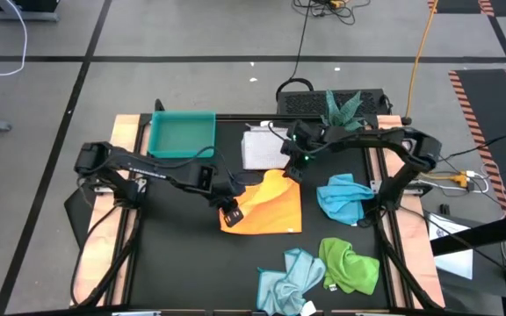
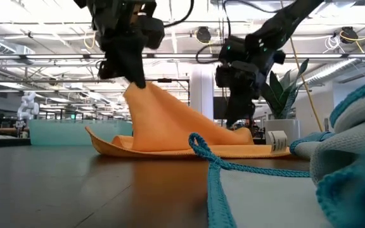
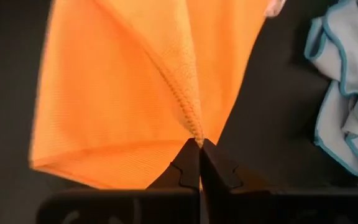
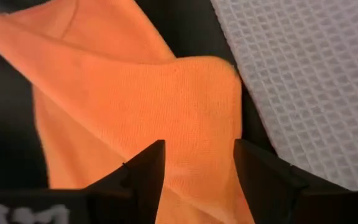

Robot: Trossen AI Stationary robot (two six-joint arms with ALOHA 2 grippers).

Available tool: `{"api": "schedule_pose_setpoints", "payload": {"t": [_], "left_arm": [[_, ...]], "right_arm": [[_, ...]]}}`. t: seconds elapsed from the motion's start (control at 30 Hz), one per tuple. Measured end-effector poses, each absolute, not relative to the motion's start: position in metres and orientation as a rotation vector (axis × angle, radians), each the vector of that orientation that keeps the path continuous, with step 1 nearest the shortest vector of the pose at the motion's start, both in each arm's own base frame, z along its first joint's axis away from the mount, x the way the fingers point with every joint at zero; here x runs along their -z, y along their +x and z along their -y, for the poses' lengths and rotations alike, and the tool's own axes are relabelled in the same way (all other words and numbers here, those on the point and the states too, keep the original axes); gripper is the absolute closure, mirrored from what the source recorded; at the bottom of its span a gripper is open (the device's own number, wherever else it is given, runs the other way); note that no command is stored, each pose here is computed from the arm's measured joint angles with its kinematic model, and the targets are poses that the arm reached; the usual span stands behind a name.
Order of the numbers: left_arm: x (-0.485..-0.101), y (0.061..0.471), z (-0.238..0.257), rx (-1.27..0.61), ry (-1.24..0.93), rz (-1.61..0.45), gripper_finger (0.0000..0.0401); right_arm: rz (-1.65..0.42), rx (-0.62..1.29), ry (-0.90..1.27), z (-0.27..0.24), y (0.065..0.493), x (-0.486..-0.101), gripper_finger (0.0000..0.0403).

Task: Fold microfiber towels
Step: Fold the orange microfiber towel

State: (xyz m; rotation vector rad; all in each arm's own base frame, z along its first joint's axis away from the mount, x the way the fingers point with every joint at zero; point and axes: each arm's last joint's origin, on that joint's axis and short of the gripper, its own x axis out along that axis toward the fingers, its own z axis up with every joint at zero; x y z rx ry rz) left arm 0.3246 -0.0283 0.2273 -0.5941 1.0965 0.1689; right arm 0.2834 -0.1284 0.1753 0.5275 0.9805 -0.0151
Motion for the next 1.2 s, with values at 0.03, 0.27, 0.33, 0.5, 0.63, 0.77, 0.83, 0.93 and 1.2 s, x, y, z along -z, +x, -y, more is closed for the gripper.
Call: {"api": "schedule_pose_setpoints", "payload": {"t": [0.03,0.27,0.33,0.5,0.63,0.77,0.83,0.93,1.2], "left_arm": [[-0.226,0.326,0.029,-0.16,-0.599,-1.097,0.04],[-0.221,0.329,0.031,-0.151,-0.609,-1.104,0.04],[-0.221,0.329,0.03,-0.152,-0.61,-1.101,0.04],[-0.222,0.33,0.031,-0.157,-0.624,-1.091,0.0399],[-0.222,0.331,0.031,-0.161,-0.634,-1.085,0.0398],[-0.222,0.331,0.031,-0.161,-0.634,-1.085,0.0399],[-0.222,0.331,0.03,-0.162,-0.636,-1.084,0.0398],[-0.222,0.331,0.03,-0.166,-0.641,-1.084,0.0399],[-0.222,0.331,0.031,-0.159,-0.646,-1.087,0.0395]], "right_arm": [[-0.977,0.001,0.543,0.132,0.284,-0.173,0.0216],[-1.003,-0.065,0.633,0.15,0.278,-0.154,0.0223],[-1.018,-0.061,0.636,0.155,0.276,-0.147,0.0223],[-1.021,-0.054,0.641,0.16,0.278,-0.137,0.0224],[-0.957,-0.082,0.619,0.159,0.286,-0.138,0.0224],[-0.852,-0.144,0.636,0.155,0.298,-0.145,0.0225],[-0.845,-0.157,0.622,0.151,0.302,-0.146,0.0225],[-0.881,-0.156,0.595,0.145,0.303,-0.143,0.0226],[-0.99,-0.054,0.483,0.149,0.295,-0.135,0.0234]]}}
